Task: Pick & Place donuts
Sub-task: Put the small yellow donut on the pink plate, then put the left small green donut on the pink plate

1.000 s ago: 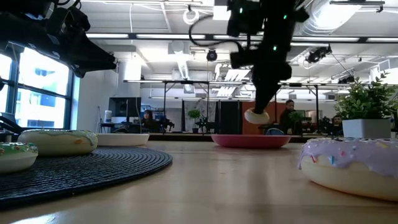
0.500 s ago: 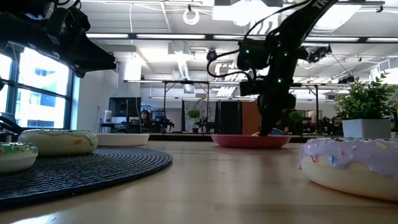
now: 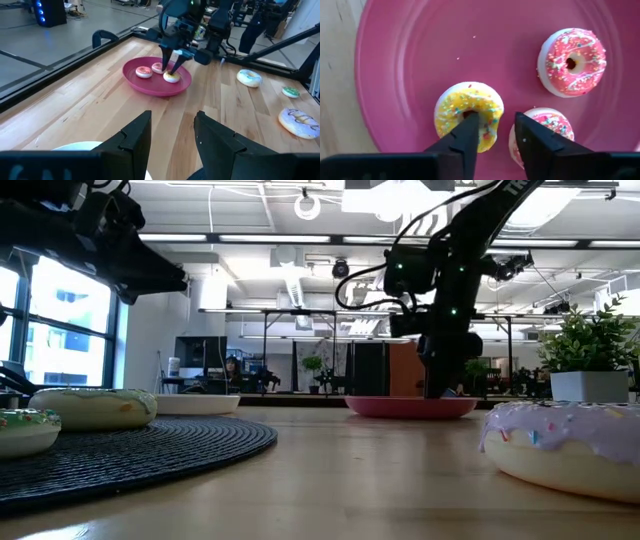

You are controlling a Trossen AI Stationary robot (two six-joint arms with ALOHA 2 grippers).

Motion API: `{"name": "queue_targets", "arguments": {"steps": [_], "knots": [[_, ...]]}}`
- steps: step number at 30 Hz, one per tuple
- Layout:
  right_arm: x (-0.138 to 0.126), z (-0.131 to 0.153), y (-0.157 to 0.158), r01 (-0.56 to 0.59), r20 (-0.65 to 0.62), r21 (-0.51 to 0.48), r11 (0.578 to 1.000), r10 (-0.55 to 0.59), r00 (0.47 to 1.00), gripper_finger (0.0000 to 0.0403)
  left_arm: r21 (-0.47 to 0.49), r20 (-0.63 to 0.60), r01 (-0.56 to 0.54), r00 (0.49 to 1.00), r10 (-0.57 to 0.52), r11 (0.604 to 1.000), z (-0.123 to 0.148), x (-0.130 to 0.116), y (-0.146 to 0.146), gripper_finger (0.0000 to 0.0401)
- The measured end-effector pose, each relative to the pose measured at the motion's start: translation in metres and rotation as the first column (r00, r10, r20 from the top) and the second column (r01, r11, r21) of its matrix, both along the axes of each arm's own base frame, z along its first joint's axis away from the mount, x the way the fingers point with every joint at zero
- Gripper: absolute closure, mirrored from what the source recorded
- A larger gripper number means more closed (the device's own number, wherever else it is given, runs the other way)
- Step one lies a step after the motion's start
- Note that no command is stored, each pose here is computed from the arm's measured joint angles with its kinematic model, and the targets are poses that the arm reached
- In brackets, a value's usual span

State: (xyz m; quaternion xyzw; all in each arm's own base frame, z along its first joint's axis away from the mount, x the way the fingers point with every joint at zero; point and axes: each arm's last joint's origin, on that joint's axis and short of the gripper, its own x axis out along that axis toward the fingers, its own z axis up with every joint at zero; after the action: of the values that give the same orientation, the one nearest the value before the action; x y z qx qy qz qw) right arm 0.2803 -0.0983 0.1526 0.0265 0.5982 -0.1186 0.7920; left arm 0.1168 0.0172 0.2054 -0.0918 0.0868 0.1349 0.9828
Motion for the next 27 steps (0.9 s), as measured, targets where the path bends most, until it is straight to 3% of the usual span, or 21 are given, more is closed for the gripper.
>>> {"name": "queue_targets", "arguments": {"steps": [9, 14, 17, 20, 27], "knots": [[0.001, 0.013, 0.015, -0.049, 0.024, -0.043, 0.998, 0.05, 0.998, 0.0232, -0.004, 0.026, 0.02, 0.999, -0.02, 1.0, 0.002, 0.001, -0.001, 0.0259], [-0.008, 0.036, 0.026, -0.068, 0.062, -0.056, 0.996, 0.071, 0.996, 0.0222, -0.101, 0.109, 0.076, 0.992, -0.065, 0.992, 0.008, 0.003, -0.002, 0.0259], [-0.016, 0.055, 0.035, -0.079, 0.11, -0.058, 0.995, 0.085, 0.99, 0.0221, -0.169, 0.192, 0.244, 0.959, -0.211, 0.955, 0.014, 0.007, -0.007, 0.0259], [-0.022, 0.074, 0.045, -0.08, 0.198, -0.042, 0.996, 0.087, 0.976, 0.0221, -0.174, 0.195, 0.386, 0.915, -0.352, 0.906, 0.013, 0.014, -0.011, 0.0259], [-0.023, 0.1, 0.063, -0.106, 0.382, -0.04, 0.994, 0.113, 0.917, 0.0221, -0.173, 0.066, 0.532, 0.846, -0.529, 0.829, 0.016, 0.044, -0.031, 0.0259]]}}
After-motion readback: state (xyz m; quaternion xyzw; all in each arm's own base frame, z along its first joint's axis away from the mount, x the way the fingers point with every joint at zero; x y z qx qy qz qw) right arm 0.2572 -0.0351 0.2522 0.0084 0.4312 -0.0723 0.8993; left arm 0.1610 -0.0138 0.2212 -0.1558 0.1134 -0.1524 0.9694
